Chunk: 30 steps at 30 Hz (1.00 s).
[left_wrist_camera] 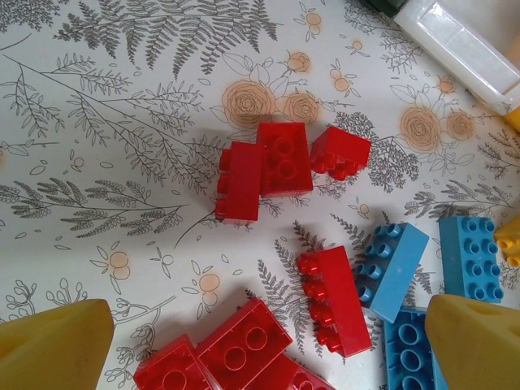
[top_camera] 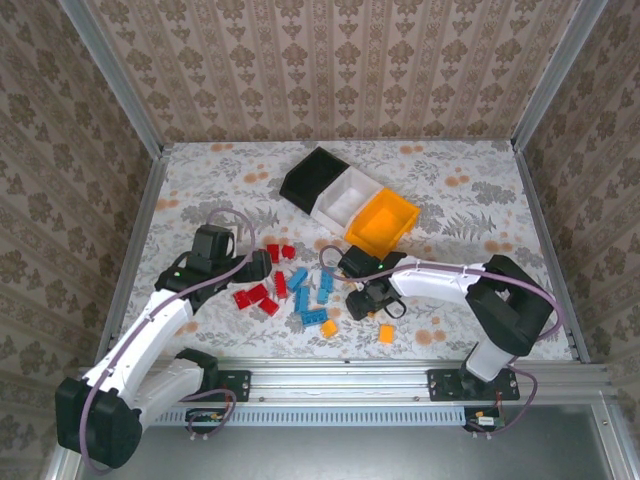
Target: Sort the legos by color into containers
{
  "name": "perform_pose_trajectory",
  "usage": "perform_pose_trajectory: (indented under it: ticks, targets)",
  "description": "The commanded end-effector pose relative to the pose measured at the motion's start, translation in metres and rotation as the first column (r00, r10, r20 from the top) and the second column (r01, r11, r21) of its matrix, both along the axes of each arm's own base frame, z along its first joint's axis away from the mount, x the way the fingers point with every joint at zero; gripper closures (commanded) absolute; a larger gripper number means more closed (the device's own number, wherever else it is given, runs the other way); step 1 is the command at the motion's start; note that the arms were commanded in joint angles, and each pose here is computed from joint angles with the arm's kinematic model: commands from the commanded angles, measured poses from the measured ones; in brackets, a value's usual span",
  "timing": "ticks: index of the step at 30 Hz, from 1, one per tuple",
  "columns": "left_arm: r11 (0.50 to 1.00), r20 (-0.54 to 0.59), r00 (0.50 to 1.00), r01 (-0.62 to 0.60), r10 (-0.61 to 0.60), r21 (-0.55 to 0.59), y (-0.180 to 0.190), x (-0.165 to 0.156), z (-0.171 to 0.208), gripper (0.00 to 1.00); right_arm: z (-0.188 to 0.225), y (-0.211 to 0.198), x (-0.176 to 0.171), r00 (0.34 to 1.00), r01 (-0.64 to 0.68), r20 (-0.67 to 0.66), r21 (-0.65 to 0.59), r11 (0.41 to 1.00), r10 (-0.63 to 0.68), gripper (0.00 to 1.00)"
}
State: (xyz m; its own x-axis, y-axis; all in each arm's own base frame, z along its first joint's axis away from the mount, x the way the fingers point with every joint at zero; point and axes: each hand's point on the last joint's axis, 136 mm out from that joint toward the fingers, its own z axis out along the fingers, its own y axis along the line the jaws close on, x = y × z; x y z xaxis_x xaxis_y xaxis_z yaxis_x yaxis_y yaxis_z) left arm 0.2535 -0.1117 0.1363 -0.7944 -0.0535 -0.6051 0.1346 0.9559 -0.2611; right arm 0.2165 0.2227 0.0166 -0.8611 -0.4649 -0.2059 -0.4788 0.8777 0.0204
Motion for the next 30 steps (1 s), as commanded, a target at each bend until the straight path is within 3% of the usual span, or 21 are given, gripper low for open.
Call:
perform_pose_trajectory:
  ticks: [1, 6, 11, 16, 22, 26, 30]
  targets:
    - [1.0, -0.015, 1.0, -0.013, 0.012, -0.022, 0.002, -0.005, -0.003, 0.0, 0.003, 0.005, 0.006, 1.0, -0.009, 0.02, -0.006, 1.0, 0.009, 0.49]
    - [0.999, -0.016, 1.0, -0.02, 0.02, -0.028, 0.005, -0.006, -0.004, 0.0, 0.009, 0.004, 0.004, 1.0, -0.002, 0.019, 0.003, 1.0, 0.002, 0.65]
    - [0.999, -0.015, 1.0, -0.024, 0.024, -0.036, 0.006, -0.006, -0.003, 0.0, 0.033, -0.002, 0.001, 0.998, 0.028, 0.048, 0.03, 0.999, -0.03, 0.68]
    - [0.998, -0.01, 1.0, -0.021, 0.021, -0.061, 0.002, -0.004, 0.001, 0.0, 0.097, -0.002, 0.016, 0.987, 0.101, 0.105, 0.166, 0.981, -0.119, 0.68]
    - [0.994, -0.001, 1.0, -0.011, 0.011, -0.105, -0.005, 0.0, 0.007, 0.0, 0.184, -0.028, 0.083, 0.916, 0.289, 0.166, 0.358, 0.888, -0.365, 0.66]
    - [0.992, -0.009, 1.0, -0.002, 0.001, -0.129, -0.01, 0.0, 0.008, 0.0, 0.18, -0.044, 0.136, 0.881, 0.383, 0.15, 0.33, 0.863, -0.448, 0.66]
    - [0.992, -0.021, 1.0, 0.004, -0.007, -0.13, -0.01, -0.003, 0.007, 0.0, 0.149, -0.053, 0.178, 0.867, 0.444, 0.106, 0.28, 0.851, -0.487, 0.67]
